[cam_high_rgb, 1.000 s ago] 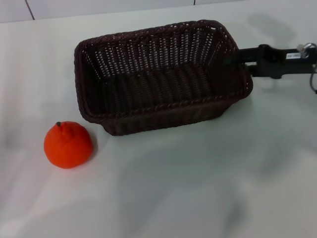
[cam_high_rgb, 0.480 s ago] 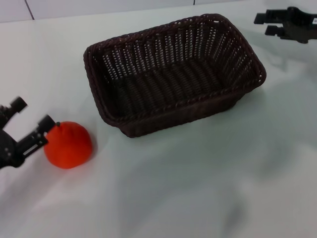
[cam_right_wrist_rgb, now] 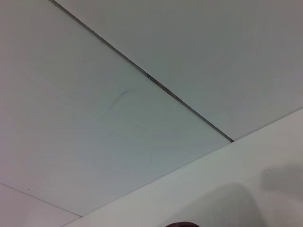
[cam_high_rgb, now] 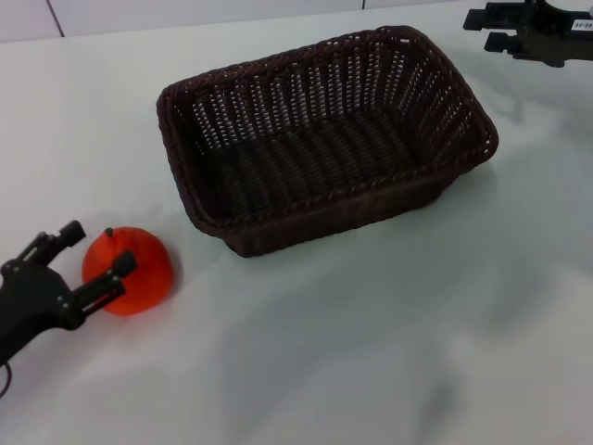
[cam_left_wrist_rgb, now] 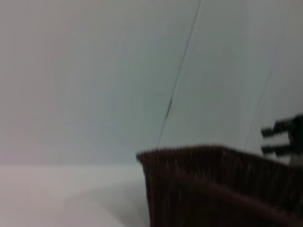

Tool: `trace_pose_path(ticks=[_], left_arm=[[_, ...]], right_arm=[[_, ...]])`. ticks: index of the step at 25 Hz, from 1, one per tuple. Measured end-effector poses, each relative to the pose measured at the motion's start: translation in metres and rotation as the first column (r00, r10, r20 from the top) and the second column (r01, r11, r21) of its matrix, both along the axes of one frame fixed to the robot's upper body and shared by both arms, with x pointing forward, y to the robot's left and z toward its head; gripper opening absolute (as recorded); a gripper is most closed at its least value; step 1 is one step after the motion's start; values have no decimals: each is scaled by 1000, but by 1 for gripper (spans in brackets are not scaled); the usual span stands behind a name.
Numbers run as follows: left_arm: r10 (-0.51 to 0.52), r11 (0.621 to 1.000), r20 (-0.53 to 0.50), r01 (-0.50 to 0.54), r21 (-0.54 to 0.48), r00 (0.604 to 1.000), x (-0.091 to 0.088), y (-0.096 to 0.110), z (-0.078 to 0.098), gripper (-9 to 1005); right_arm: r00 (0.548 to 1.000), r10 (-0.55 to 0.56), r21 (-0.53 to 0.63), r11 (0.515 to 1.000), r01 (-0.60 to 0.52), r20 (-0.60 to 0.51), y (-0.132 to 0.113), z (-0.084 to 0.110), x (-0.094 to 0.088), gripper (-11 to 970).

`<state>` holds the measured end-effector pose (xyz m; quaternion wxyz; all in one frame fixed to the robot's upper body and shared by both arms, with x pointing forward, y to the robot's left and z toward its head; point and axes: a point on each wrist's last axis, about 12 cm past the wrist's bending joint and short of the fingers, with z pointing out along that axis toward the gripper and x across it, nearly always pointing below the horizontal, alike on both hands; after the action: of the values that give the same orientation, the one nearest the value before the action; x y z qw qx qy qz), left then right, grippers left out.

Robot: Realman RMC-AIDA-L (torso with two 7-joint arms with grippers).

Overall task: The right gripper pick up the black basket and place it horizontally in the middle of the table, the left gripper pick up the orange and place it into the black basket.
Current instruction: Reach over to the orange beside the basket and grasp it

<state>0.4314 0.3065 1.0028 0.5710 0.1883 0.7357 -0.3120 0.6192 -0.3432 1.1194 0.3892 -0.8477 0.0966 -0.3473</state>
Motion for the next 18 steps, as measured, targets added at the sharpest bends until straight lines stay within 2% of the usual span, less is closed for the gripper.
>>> trace_pose_path(ticks=[5,8,18], left_arm=[[-75,995,-25,77,69,997,5,-5,-3,833],[-71,994,-14,72,82,997,6,-4,-1,823],[-52,995,19,50,92,998,8,-5,3,530]], right_arm=[[1000,-4,1,1000,4,0,1,-1,0,609],[1000,-3,2,1000,3,-1,2,-1,0,609],[1000,-4,3,1000,4,-2,2,-2,0,610]])
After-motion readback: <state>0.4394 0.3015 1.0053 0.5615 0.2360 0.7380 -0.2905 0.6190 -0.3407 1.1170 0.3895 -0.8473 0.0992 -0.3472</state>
